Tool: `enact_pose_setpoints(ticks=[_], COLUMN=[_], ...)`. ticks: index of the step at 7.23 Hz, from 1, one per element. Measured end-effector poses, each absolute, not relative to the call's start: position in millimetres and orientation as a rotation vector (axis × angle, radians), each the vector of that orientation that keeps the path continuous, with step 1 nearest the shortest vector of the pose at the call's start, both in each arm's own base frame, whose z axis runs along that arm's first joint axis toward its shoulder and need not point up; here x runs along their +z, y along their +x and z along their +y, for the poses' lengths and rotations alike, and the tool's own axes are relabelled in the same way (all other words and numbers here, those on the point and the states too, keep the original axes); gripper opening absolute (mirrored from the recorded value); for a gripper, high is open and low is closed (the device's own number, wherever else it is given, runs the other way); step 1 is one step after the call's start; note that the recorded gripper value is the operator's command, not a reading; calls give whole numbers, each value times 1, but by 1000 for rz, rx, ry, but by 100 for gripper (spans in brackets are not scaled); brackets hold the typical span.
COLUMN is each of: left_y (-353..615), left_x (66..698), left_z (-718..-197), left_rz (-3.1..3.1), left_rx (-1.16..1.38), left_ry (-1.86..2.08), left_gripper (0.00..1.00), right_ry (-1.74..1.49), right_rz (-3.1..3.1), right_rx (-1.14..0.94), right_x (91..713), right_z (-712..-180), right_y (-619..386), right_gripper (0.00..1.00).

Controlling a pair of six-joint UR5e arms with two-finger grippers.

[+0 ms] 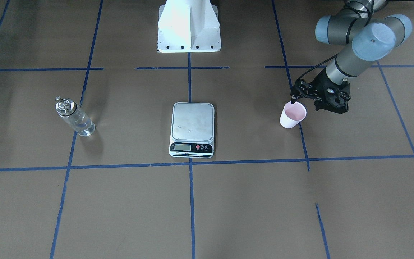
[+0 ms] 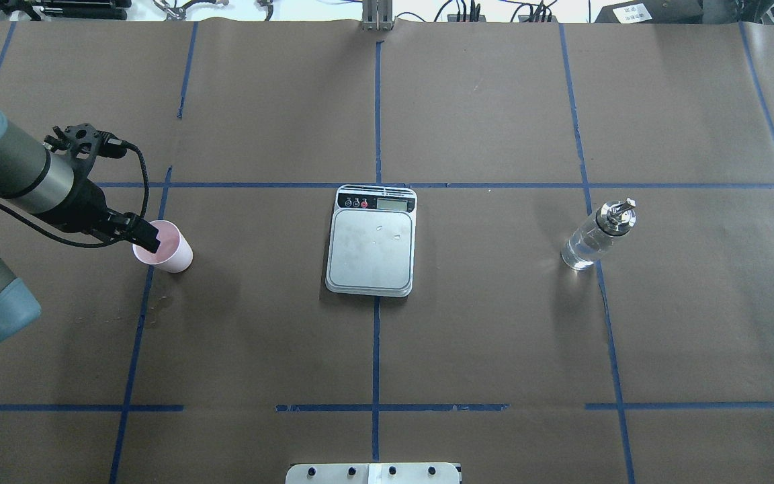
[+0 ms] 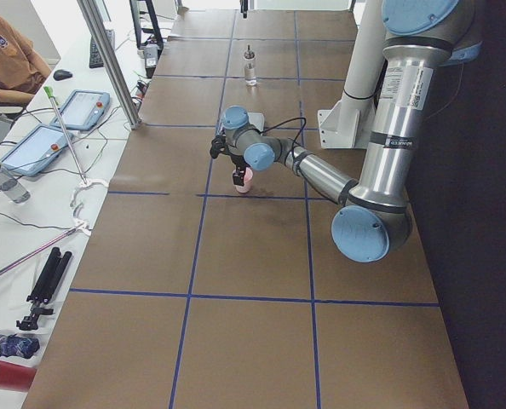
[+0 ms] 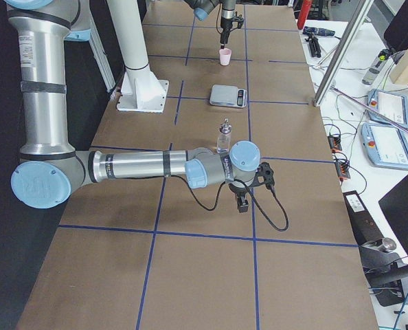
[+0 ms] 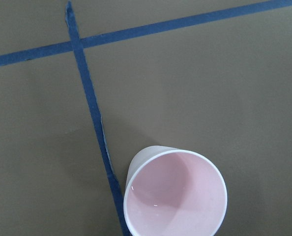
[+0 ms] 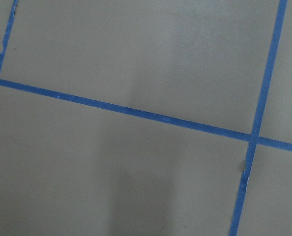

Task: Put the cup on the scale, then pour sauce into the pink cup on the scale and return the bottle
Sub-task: 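Close the left gripper around the pink paper cup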

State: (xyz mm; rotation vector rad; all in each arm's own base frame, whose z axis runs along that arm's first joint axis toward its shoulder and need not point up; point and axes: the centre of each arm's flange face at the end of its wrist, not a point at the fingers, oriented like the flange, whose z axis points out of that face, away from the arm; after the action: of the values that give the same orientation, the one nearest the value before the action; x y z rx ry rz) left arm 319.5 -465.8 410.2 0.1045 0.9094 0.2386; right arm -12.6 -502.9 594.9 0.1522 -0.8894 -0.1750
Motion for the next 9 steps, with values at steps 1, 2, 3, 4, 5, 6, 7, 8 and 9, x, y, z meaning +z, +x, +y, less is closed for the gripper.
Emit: enact_pose_setpoints(ticks=[1, 2, 3, 4, 5, 6, 7, 8, 9], left_y=[321, 322, 323, 325, 329, 334, 339, 344, 348], left_x=[415, 418, 421, 424, 427, 427, 428, 431, 433], left_z=[-469, -471, -472, -473, -476, -480, -480, -479, -478], left_rz=[892, 884, 880, 876, 873, 871, 869, 867, 865], left_rx=[232, 229, 228, 226, 224, 224, 227, 231, 237], left_ry=[111, 112, 110, 106, 100, 96, 90, 83, 77], left_gripper=[82, 77, 73, 71, 71, 70, 61, 53, 47], right_ry=[154, 154, 153, 152, 152, 152, 153, 153, 153], right_rz=[-890, -891, -892, -892, -893, -894, -894, -894, -894], right_rx=[-176, -177, -177, -177, -176, -177, -177, -177, -177], right_x=[594, 594, 594, 594, 595, 594, 594, 594, 594], right_z=[-503, -503, -503, -503, -502, -502, -502, -502, -502], right_y=[-13, -13, -13, -13, -13, -13, -13, -13, -13], right_gripper=[100, 100, 100, 100, 100, 100, 100, 100, 100])
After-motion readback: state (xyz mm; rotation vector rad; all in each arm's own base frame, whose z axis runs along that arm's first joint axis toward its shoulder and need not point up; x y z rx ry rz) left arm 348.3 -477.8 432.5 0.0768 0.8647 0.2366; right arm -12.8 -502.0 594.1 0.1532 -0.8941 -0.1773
